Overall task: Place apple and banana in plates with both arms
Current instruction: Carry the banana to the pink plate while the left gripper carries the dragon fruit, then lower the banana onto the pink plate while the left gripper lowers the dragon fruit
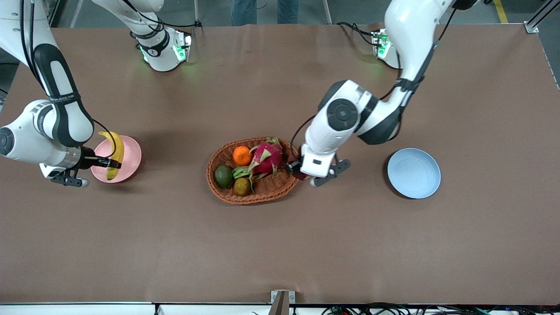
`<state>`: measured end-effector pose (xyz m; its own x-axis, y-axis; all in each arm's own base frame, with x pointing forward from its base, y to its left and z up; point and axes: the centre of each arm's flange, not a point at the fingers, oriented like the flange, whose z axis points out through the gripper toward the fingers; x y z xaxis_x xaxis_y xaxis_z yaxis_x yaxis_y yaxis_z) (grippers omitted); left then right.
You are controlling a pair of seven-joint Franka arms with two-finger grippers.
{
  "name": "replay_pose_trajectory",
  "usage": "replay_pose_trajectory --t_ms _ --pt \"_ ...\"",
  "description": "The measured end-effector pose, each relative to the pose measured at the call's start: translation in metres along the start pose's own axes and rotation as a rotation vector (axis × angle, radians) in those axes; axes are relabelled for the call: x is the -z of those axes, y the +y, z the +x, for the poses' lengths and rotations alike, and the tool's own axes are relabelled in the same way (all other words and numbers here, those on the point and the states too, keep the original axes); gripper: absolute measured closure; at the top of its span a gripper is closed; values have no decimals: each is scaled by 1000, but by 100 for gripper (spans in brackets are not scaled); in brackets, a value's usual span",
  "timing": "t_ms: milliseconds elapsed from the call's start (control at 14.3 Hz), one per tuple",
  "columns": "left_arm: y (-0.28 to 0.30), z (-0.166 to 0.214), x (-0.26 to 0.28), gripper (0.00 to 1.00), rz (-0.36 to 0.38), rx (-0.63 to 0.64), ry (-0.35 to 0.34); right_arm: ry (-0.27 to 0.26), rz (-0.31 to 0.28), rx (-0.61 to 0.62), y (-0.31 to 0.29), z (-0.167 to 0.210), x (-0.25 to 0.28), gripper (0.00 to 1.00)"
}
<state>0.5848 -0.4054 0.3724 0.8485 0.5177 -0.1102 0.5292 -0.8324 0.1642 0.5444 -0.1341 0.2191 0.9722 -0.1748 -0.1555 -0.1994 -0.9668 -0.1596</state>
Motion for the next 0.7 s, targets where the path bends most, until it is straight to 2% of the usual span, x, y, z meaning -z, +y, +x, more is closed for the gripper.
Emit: replay_pose_trajectory --t_ms 349,628,698 --pt "-95 110 65 28 124 -156 -21 13 0 3 -2 -4 -8 61" --pt "-189 172 57 28 246 -310 -34 22 -2 4 -2 -3 -7 60" --pt "-210 182 50 28 264 -343 -47 24 -2 4 -2 -2 -7 57"
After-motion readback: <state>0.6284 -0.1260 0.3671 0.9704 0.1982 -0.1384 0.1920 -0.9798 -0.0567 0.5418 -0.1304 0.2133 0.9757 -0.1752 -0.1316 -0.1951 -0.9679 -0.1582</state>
